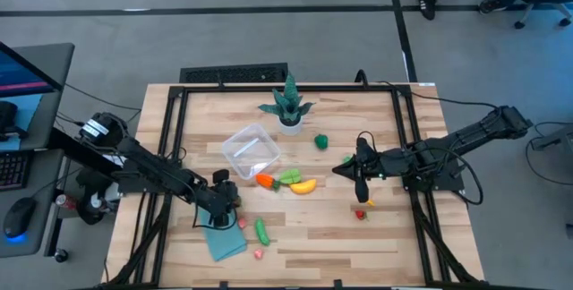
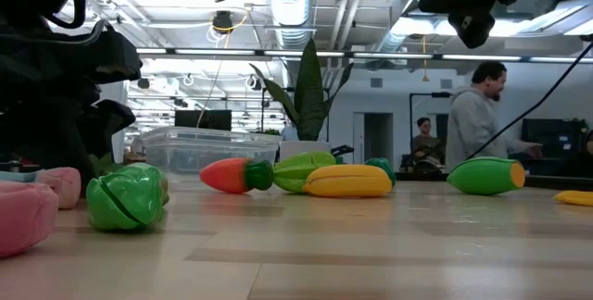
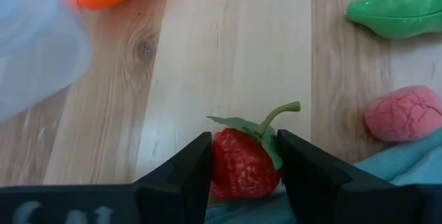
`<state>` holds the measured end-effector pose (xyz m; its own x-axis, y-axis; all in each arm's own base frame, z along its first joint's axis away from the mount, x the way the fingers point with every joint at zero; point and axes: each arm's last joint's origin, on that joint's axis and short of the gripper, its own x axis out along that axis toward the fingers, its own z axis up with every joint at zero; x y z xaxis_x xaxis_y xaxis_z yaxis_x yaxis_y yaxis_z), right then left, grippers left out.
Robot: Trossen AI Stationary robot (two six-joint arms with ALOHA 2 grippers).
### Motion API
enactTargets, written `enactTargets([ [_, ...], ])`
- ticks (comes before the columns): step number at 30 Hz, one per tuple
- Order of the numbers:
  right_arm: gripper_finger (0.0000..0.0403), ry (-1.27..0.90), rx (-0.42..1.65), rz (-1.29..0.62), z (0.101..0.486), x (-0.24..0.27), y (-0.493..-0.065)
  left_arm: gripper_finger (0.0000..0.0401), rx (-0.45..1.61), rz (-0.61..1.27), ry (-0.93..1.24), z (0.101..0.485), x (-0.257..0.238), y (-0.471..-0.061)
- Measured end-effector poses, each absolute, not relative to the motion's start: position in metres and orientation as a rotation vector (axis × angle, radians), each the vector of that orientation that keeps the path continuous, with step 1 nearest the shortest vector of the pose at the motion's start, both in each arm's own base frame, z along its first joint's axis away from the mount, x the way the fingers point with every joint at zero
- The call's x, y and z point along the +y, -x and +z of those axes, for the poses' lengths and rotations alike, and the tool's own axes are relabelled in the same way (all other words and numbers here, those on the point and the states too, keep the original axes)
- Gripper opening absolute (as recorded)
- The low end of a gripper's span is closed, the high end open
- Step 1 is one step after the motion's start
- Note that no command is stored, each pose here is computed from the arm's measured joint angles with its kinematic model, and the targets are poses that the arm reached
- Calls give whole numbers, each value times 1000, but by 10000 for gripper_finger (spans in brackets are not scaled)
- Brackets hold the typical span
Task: Pick and placing Produce into tupperware
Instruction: Put the left red strawberry into the transparent container
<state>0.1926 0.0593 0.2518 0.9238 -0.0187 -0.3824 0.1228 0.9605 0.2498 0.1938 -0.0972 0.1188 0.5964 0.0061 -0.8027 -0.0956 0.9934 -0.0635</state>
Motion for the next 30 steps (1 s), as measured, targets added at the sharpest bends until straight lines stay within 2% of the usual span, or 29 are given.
enactTargets([
  [15,0,-274,387,-74,252,59,-193,145,820,43,195,135,-105,-209],
  [20,0,-274,387,-74,252,59,-193,145,784,22,176,151,-111,-220],
  [30,0,-271,397,-43,252,60,-192,145,818,146,39,181,-114,-232],
])
